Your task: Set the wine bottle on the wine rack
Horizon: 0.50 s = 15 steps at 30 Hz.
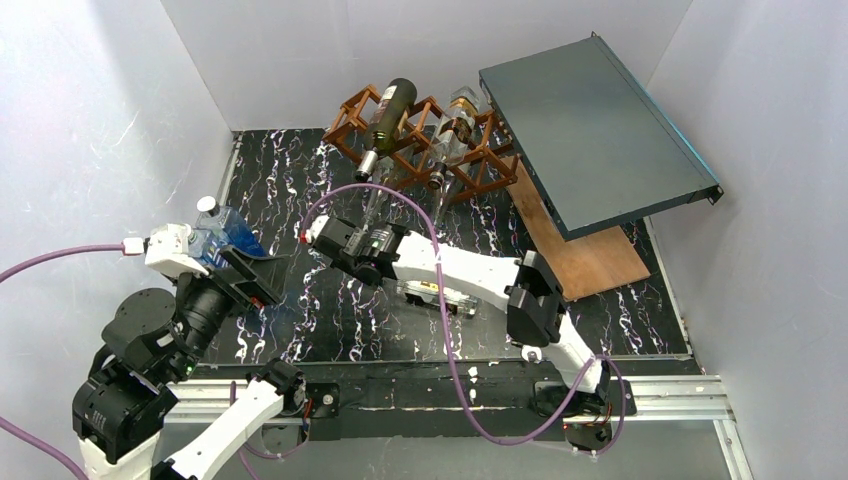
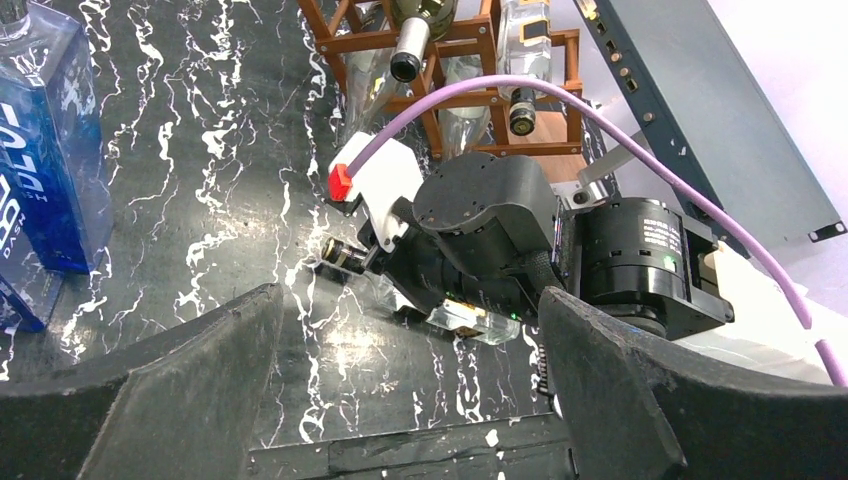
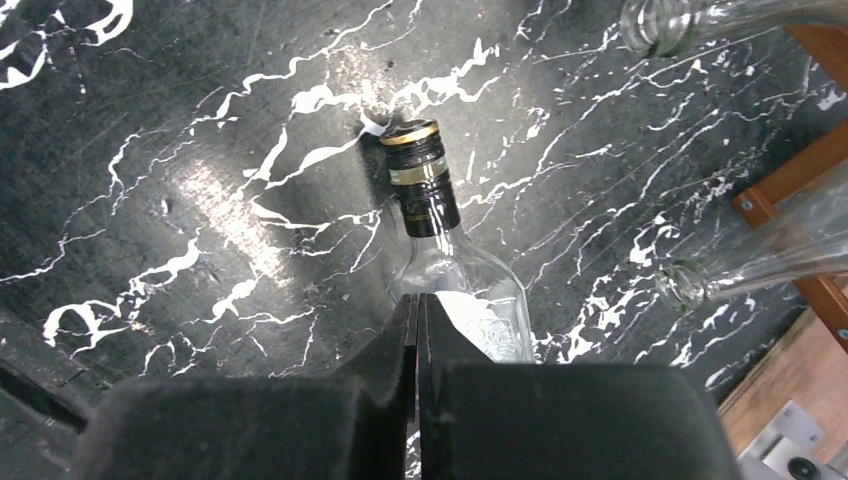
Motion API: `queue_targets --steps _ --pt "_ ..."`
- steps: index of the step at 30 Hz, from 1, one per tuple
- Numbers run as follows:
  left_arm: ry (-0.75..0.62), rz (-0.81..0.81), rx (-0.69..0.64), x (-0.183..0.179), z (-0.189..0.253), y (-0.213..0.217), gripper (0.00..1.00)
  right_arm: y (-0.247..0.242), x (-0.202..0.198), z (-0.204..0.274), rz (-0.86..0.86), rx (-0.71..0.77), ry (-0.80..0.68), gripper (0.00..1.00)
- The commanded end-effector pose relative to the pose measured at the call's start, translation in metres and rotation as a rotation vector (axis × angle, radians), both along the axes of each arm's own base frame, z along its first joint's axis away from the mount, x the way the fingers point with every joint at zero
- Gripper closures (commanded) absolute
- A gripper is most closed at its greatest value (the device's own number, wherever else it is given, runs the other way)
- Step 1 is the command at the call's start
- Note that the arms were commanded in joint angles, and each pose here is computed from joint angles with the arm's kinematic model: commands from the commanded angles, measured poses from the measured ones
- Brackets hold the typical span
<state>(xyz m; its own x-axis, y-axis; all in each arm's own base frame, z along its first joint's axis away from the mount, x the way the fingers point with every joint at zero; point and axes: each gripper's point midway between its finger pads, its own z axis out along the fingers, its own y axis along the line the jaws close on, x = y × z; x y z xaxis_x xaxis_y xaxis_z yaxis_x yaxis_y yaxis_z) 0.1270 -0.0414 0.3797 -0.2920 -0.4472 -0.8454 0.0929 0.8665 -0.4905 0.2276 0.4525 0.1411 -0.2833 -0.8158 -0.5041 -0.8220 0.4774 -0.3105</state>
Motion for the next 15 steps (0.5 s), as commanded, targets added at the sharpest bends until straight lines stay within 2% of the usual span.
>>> queue_targets --steps 1,5,6,10,15 --pt "0.030 -0.003 0.036 0.001 -0.009 0.000 0.02 0.004 -0.002 0.026 -0.025 0.137 0.008 0.99" --pt "0.095 -0.042 0.045 0.009 -0.029 -0.014 0.02 -0.015 -0.008 0.043 -0.075 0.220 0.025 0.99" --pt "0.109 -0.053 0.051 0.011 -0.034 -0.017 0.02 -0.022 -0.009 0.049 -0.091 0.241 0.027 0.96" --pt "0.160 -0.128 0.081 0.023 -0.052 -0.037 0.02 -0.058 -0.009 0.088 -0.171 0.336 -0.003 0.75" --pt "0.267 -0.241 0.148 0.041 -0.088 -0.066 0.02 -0.129 0.005 0.146 -0.314 0.473 -0.082 0.53"
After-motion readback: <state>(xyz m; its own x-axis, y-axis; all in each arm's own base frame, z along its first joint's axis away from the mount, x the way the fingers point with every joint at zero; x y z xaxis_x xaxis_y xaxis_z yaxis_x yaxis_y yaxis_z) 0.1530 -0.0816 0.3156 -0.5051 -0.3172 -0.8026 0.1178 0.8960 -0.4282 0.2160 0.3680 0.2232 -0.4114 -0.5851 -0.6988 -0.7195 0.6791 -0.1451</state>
